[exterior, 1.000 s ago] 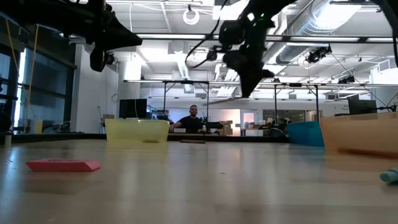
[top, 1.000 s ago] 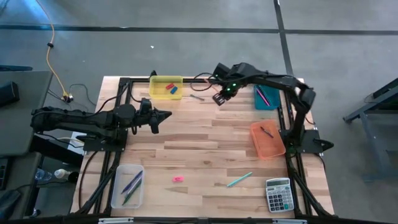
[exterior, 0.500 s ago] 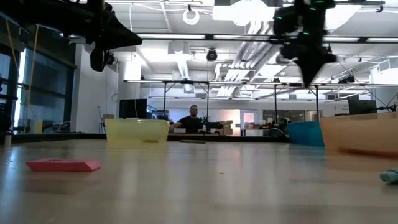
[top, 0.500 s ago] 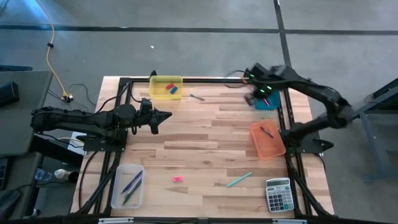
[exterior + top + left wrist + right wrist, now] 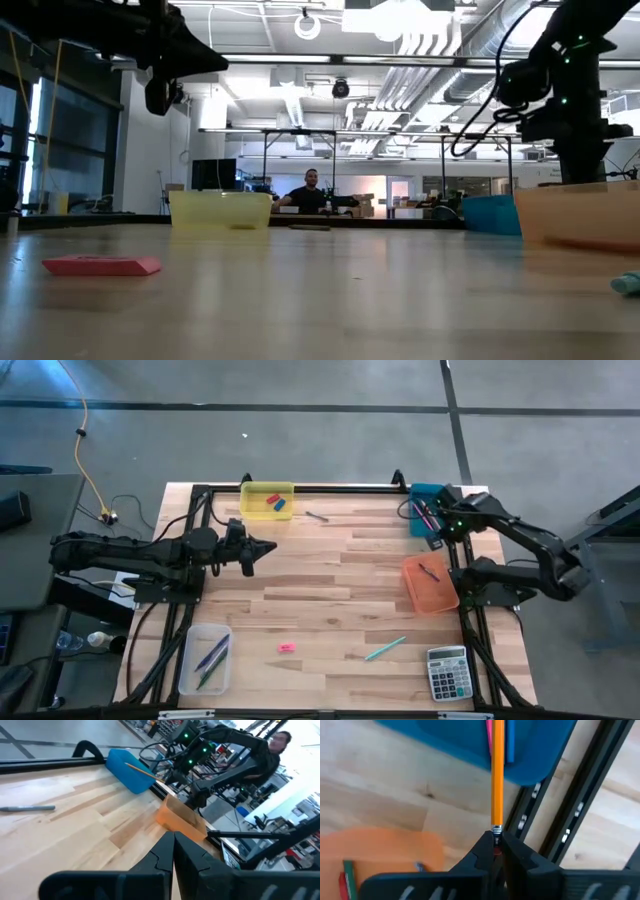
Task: Sort crayons/erasers/pens/pencils in bins
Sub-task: Put the orange pencil into the blue bin
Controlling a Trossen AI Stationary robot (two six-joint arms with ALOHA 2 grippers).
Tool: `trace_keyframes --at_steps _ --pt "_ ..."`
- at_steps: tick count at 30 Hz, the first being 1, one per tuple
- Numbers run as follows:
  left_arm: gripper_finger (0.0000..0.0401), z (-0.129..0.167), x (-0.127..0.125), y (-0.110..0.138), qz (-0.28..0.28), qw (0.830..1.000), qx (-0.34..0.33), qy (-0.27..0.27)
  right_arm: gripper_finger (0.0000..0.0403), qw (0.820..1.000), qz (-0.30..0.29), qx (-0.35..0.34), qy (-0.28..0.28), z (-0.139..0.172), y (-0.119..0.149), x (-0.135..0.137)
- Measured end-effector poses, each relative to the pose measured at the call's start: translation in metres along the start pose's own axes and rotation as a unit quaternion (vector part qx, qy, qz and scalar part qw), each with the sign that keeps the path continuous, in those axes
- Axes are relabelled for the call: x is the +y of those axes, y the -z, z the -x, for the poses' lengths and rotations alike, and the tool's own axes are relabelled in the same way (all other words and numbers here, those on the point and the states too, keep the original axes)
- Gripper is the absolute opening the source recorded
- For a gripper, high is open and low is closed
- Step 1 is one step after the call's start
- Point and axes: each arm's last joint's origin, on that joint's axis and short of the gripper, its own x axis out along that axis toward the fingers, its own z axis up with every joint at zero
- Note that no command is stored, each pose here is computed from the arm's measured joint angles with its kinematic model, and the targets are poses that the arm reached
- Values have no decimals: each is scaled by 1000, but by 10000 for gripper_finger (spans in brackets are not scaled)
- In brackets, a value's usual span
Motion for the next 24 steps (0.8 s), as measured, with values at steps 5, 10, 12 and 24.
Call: trace_keyframes --at_steps 5,10,12,24 --pt "0 0 0 0 0 1000 -2 -3 12 1000 -4 -25 -3 5 -9 -4" --pt "0 0 0 0 0 1000 -5 -6 12 998 -10 -57 -7 8 -17 -9" --pt "0 0 0 0 0 1000 -5 -6 12 997 -16 -71 -9 5 -22 -9" --pt "0 0 -3 -3 -20 1000 -10 19 12 1000 -1 -29 -4 -10 -31 -6"
